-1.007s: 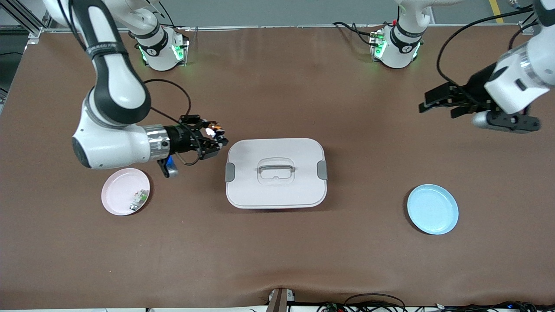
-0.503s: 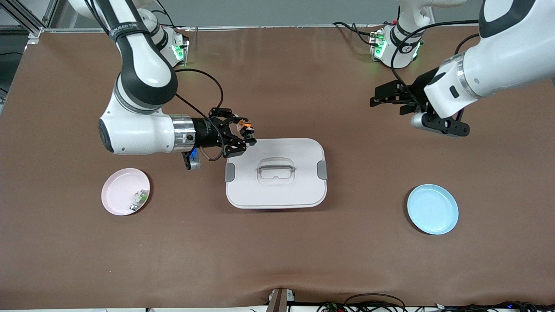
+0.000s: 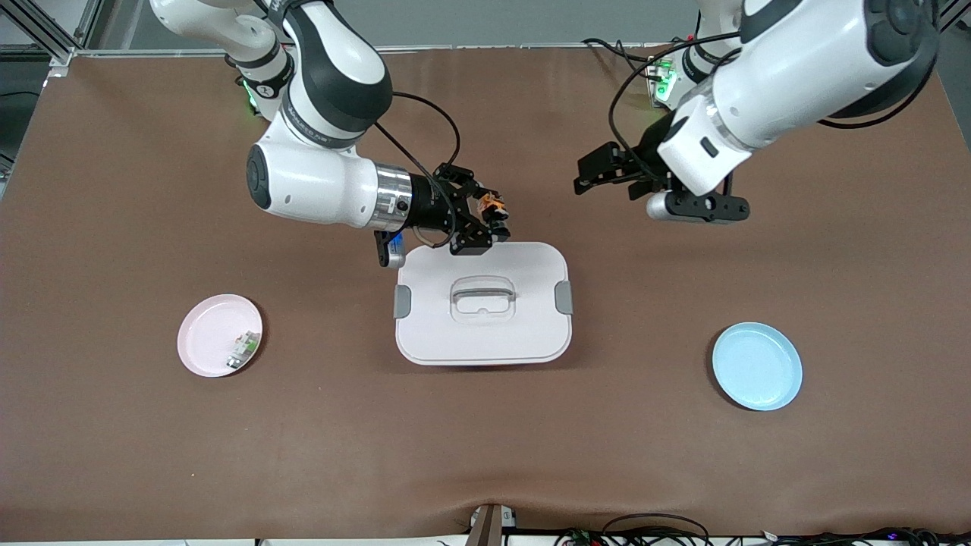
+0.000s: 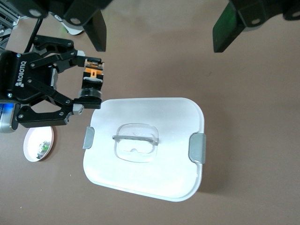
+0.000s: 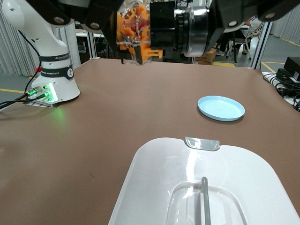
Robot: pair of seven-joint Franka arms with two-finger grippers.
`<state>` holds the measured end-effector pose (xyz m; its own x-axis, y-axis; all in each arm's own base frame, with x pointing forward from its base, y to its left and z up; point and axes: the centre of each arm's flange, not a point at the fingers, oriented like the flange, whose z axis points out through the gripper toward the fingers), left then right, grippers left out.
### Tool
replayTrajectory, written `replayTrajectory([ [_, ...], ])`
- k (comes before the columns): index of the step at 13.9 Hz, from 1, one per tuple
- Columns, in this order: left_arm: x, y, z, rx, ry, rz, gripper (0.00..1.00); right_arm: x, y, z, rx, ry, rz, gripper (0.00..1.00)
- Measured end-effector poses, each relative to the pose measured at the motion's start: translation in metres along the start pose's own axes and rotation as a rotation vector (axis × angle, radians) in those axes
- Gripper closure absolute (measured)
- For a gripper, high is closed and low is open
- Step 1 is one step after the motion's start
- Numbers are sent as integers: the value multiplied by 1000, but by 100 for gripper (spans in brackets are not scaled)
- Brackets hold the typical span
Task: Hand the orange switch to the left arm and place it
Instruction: 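Carry the switch above the box while the left gripper reaches toward it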
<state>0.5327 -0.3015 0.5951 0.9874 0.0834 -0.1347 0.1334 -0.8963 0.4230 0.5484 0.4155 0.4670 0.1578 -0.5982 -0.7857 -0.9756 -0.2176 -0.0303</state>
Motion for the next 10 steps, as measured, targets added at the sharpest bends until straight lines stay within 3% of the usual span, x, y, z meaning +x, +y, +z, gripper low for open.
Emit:
replayTrajectory([
  [3, -3, 1, 20, -19, -34, -16, 3, 3, -2, -3, 4, 2, 4, 27],
  [7, 1, 9, 39, -153, -28, -78, 9, 2, -1, -3, 2, 2, 3, 27],
  [10, 4, 14, 66, -255, 20, -133, 13, 3, -1, -1, 0, 3, 4, 27],
])
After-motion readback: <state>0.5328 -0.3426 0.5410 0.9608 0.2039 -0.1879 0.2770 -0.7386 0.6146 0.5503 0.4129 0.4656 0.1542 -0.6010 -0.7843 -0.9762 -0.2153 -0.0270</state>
